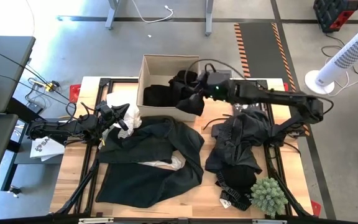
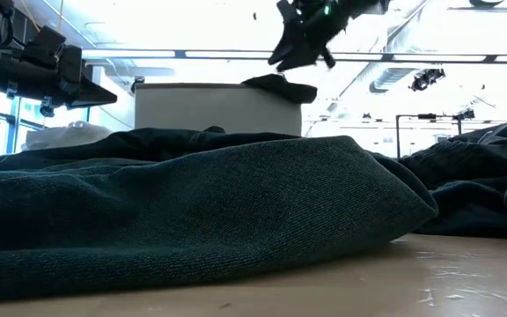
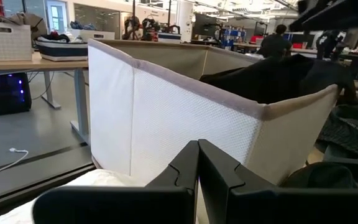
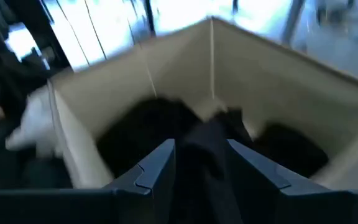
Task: Sort clothes
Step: Put the black shirt into the laundry bin, then put the black shorts into the laundry bin
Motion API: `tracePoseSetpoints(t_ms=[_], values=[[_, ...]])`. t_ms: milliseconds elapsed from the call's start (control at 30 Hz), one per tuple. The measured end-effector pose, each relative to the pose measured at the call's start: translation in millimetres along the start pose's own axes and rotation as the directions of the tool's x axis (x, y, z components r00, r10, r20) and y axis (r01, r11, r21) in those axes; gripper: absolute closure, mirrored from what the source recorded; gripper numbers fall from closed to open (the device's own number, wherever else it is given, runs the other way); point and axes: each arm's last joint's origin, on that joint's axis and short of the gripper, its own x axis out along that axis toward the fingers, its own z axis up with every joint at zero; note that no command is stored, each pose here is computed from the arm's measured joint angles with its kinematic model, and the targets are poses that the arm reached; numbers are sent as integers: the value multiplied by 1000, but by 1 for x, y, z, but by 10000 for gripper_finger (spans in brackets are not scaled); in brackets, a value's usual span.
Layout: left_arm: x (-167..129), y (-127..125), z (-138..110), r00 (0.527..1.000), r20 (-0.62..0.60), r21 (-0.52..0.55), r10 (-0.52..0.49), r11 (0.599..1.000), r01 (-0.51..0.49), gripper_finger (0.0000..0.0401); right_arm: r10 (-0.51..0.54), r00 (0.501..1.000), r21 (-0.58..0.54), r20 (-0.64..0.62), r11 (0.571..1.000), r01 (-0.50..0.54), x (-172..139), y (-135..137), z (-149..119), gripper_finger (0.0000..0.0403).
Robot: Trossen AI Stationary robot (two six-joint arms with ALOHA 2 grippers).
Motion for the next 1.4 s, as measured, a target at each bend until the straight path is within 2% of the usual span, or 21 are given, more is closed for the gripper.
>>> tracePoseSetpoints(t_ms=[100, 167, 300, 400, 467, 567, 633, 767, 900, 1067, 1167, 1267, 1400], values=[[0, 0, 0, 1000, 0, 0, 0, 1000, 0, 394, -28, 983, 72, -183, 997, 42, -24, 5, 12, 265], [0, 0, 0, 1000, 0, 0, 0, 1000, 0, 394, -50, 951, 126, -305, 988, 92, -38, 7, 9, 265], [0, 0, 0, 1000, 0, 0, 0, 1000, 0, 394, -158, 832, 162, -531, 945, 284, -56, 8, -16, 266], [0, 0, 0, 1000, 0, -1, 0, 1000, 0, 394, -231, 770, 135, -595, 915, 379, -48, 6, -39, 266], [0, 0, 0, 1000, 0, 0, 0, 1000, 0, 394, -226, 801, 147, -555, 921, 362, -35, 9, -48, 266], [0, 0, 0, 1000, 0, 0, 0, 1000, 0, 394, -131, 888, 177, -442, 957, 229, -15, 16, -52, 266], [0, 0, 0, 1000, 0, 0, 0, 1000, 0, 394, -80, 940, 186, -333, 971, 149, -8, 21, -44, 266], [0, 0, 0, 1000, 0, 0, 0, 1000, 0, 394, -66, 995, 178, -80, 981, 79, -2, 26, -18, 266], [0, 0, 0, 1000, 0, 0, 0, 1000, 0, 394, -8, 999, 151, 42, 989, 2, 17, 23, -5, 266], [0, 0, 0, 1000, 0, 0, 0, 1000, 0, 394, 36, 996, 107, 76, 993, -44, 47, 14, -7, 266], [0, 0, 0, 1000, 0, -1, 0, 1000, 0, 394, 45, 997, 37, 59, 998, -47, 50, 11, -8, 266], [0, 0, 0, 1000, 0, 0, 0, 1000, 0, 394, 61, 995, -10, 79, 998, -60, 27, 15, 0, 266], [0, 0, 0, 1000, 0, 0, 0, 1000, 0, 394, 82, 995, -54, 62, 995, -79, -23, 25, 5, 266]])
